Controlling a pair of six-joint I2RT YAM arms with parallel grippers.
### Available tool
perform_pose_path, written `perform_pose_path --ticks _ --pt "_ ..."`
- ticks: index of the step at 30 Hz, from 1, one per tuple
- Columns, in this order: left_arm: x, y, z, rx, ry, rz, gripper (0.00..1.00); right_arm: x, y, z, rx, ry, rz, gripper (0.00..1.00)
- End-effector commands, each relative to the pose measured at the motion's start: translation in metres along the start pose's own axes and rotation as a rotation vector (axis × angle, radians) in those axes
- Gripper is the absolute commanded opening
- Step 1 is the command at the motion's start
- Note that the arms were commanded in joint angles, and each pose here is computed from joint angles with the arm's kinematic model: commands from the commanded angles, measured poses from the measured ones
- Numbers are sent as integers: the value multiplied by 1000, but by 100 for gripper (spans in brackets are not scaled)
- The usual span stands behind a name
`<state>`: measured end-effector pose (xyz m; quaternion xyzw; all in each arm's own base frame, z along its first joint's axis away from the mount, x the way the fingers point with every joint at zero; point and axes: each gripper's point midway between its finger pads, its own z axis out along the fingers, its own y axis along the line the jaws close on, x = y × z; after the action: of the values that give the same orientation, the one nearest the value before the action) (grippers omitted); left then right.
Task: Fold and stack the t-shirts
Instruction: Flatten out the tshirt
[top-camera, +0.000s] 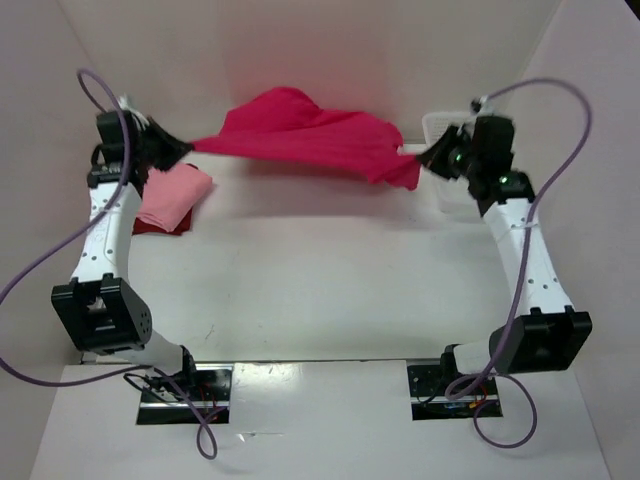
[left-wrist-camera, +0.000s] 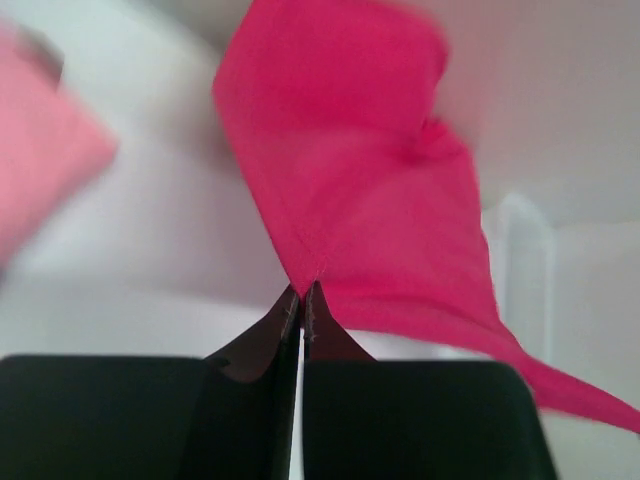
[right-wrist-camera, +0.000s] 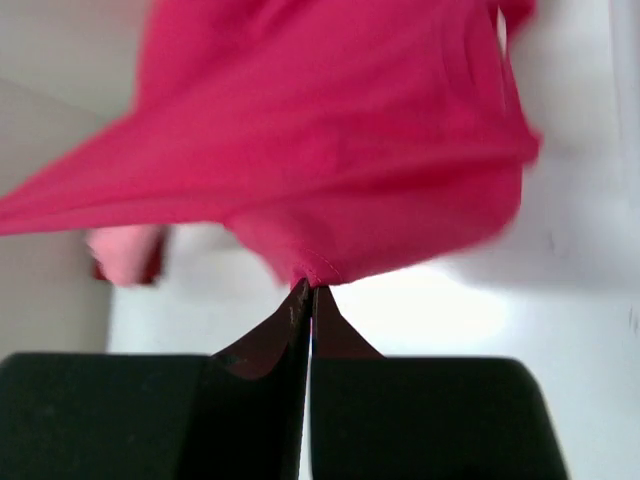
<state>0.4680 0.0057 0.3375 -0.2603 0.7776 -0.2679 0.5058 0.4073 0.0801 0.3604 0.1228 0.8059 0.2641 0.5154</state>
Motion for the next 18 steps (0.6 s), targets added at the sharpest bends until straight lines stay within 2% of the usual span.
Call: perform_pose_path --ticks 1,2,3,6,8,12,14,16,18 --pt "42 43 -3 -63 26 -5 0 88 -52 -1 76 141 45 0" --pt "83 78 2 -129 108 -40 0 109 -63 -3 99 180 68 0" --pt "104 96 2 -163 153 -49 0 150 -85 -5 150 259 118 0" --pt "151 136 -8 -260 246 -63 0 209 -109 -22 208 382 186 0" --pt "195 170 -24 -340 341 -100 0 228 -106 -34 215 429 225 0" --pt "232 187 -49 -387 426 -116 0 250 -85 -56 171 546 329 0" --pt "240 184 -62 -388 452 -129 0 265 -85 -77 208 604 374 0" --pt "244 176 -74 -360 474 -150 0 267 -73 -98 176 588 384 0" --pt "248 166 -82 -327 493 -171 0 280 -64 -123 186 627 411 0"
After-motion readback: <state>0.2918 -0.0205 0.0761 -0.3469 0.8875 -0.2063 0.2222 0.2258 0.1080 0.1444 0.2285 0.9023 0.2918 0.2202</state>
